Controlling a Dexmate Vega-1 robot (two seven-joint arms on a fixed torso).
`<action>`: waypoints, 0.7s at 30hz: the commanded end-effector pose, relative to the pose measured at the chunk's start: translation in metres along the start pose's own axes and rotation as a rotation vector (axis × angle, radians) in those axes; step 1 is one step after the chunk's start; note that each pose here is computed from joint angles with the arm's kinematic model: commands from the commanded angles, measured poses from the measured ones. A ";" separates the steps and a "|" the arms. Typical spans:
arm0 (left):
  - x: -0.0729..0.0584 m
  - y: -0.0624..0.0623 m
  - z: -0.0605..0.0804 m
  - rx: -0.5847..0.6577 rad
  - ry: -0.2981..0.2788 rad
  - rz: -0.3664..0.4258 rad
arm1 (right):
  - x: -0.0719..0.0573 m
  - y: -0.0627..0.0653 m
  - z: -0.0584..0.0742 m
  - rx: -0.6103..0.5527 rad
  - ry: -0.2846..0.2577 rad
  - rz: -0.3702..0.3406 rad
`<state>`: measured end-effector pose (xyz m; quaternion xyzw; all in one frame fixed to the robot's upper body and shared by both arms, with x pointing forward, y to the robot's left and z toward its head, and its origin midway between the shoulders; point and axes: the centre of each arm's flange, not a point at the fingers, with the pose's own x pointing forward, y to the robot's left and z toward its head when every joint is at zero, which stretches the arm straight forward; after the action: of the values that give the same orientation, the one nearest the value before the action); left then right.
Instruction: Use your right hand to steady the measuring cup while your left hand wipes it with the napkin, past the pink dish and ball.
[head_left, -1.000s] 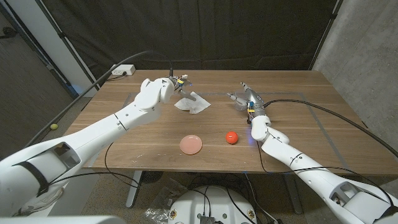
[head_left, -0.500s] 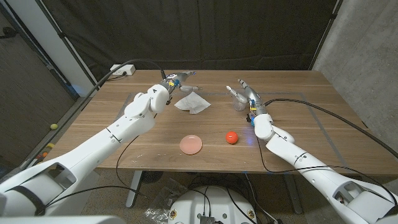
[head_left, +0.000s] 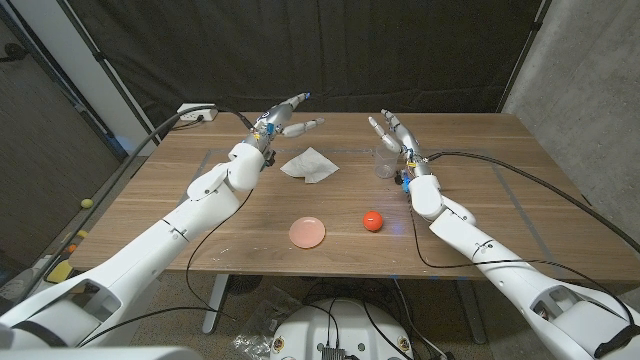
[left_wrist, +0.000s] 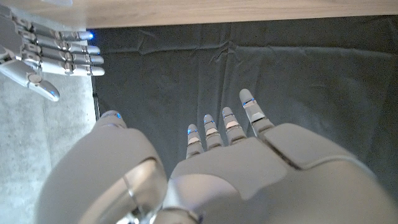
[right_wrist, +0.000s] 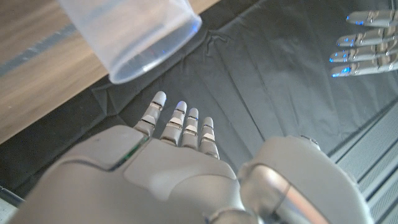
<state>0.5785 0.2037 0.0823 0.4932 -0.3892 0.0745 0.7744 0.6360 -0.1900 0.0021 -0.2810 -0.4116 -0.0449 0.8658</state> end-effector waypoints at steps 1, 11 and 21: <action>-0.010 0.014 -0.015 -0.223 -0.058 0.115 | 0.012 -0.020 0.011 0.071 -0.061 -0.076; -0.014 0.020 -0.035 -0.313 -0.089 0.115 | 0.025 -0.042 0.013 0.106 -0.073 -0.136; -0.017 0.020 -0.076 -0.347 -0.094 0.053 | 0.023 -0.046 0.028 0.016 -0.038 -0.191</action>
<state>0.5838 0.2477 0.0748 0.3631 -0.4456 0.0340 0.8176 0.6306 -0.2114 0.0429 -0.2215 -0.4551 -0.0778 0.8589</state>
